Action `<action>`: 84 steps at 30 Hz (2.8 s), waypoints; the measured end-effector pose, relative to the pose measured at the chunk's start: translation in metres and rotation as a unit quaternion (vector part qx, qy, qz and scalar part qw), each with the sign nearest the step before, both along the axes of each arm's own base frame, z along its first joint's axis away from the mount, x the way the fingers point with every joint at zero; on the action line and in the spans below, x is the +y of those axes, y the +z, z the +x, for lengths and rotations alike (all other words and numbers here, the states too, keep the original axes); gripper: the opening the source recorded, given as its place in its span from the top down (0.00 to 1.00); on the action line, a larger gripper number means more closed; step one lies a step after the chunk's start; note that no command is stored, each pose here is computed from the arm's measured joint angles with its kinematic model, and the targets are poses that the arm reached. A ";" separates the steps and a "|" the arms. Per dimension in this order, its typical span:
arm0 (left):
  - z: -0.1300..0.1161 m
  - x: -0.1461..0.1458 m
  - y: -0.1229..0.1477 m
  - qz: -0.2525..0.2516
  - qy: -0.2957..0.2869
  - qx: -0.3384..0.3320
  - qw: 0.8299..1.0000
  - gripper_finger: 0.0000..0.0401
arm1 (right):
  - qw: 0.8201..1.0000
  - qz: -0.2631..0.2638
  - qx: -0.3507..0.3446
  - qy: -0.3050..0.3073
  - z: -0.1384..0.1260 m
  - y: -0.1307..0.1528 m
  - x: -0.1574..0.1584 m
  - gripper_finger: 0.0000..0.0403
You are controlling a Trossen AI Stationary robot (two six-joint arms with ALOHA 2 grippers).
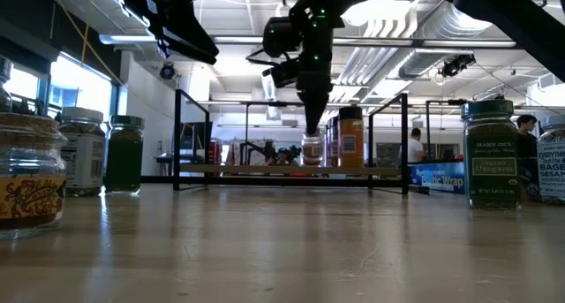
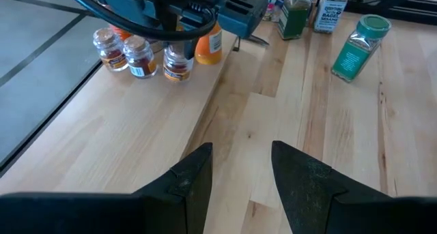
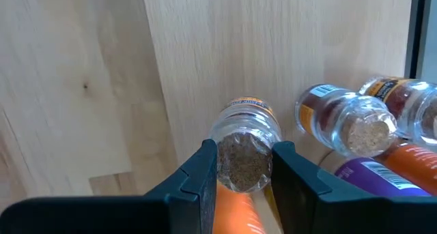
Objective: Shelf spices
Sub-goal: Put the brown seasoning bottle on the shelf align with the other brown seasoning bottle
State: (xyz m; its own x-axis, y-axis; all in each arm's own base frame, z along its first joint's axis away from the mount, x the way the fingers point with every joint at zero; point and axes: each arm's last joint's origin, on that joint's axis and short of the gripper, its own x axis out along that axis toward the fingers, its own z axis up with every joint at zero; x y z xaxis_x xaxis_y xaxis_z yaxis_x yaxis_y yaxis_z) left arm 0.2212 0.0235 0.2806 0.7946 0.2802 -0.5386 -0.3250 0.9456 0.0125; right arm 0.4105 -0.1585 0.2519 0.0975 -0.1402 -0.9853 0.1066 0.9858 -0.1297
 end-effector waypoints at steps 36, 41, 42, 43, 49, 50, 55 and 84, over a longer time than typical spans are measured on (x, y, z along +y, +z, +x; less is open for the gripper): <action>0.000 0.000 0.000 0.000 0.000 -0.003 1.000 0.64 | 1.000 -0.013 0.021 -0.009 -0.001 -0.014 -0.017 0.55; 0.000 0.000 0.000 0.000 0.000 -0.003 1.000 0.64 | 1.000 -0.004 0.026 -0.010 -0.003 -0.014 -0.017 0.49; 0.000 0.000 0.000 -0.001 0.000 -0.003 1.000 0.64 | 1.000 -0.004 0.024 -0.010 -0.003 -0.014 -0.017 0.46; 0.000 0.000 0.000 -0.003 0.002 -0.004 1.000 0.64 | 1.000 -0.004 0.024 -0.010 -0.003 -0.014 -0.017 0.44; 0.000 0.000 0.000 -0.003 0.002 -0.004 1.000 0.64 | 1.000 -0.004 0.024 -0.007 -0.003 -0.014 -0.017 0.38; 0.000 0.000 0.000 -0.004 0.002 -0.004 1.000 0.64 | 1.000 -0.004 0.024 -0.006 -0.003 -0.014 -0.016 0.38; 0.000 0.000 0.000 -0.004 0.002 -0.004 1.000 0.64 | 1.000 -0.006 0.020 -0.005 -0.002 -0.013 -0.017 0.37; -0.001 -0.001 -0.002 -0.004 0.001 0.011 1.000 0.64 | 0.995 0.002 -0.058 0.077 -0.012 0.076 0.018 0.56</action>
